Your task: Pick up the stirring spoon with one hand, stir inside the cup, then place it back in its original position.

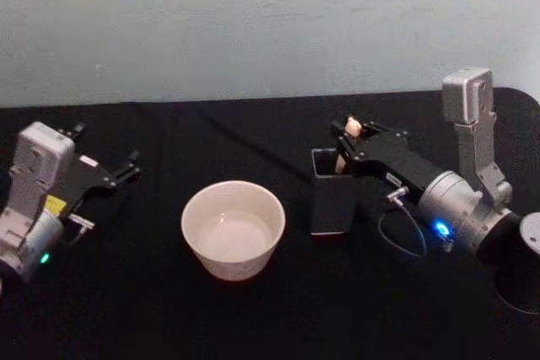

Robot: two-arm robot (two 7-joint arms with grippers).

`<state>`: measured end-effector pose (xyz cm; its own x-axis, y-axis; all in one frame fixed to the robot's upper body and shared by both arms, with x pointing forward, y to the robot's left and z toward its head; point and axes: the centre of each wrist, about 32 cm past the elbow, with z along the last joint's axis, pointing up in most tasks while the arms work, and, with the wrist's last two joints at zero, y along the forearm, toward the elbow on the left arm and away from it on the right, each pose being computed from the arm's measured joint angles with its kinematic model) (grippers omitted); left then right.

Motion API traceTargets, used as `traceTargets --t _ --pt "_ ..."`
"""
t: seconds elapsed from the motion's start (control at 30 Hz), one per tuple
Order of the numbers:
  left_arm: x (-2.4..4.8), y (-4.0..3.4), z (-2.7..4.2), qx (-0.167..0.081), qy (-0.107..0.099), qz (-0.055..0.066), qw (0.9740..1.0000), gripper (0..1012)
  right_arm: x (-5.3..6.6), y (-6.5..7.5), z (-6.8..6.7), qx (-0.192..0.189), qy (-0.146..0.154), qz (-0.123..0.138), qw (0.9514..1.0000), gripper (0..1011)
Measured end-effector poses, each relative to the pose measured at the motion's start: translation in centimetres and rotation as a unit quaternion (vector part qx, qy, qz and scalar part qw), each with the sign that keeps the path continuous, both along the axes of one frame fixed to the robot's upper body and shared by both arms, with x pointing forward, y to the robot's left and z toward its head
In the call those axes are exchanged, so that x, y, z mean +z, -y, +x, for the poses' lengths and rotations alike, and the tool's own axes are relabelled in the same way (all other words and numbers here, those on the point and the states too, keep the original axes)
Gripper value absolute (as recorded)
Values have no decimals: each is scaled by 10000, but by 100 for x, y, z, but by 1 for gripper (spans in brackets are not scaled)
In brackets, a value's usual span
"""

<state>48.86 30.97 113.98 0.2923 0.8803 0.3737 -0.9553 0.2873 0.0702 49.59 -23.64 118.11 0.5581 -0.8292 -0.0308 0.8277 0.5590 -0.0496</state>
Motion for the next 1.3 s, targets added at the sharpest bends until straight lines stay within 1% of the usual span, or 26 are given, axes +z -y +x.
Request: traceTargets --t 0.47,0.57,1.07,1.17,1.23,1.3 --pt "0 0 0 0 0 0 10000 1001 -72 -9 -28 -48 -135 14 9999 214" --pt "0 0 0 0 0 0 10000 1001 -84 -16 -31 -42 -143 -31 9999 214" --pt "0 0 0 0 0 0 10000 1001 -84 -17 -30 -40 -136 -52 9999 217" --pt "0 0 0 0 0 0 10000 1001 -82 -16 -29 -41 -132 -50 9999 303" --pt "0 0 0 0 0 0 10000 1001 -82 -16 -29 -41 -131 -49 9999 380" --pt "0 0 0 0 0 0 10000 1001 -81 -15 -28 -41 -130 -48 9999 420"
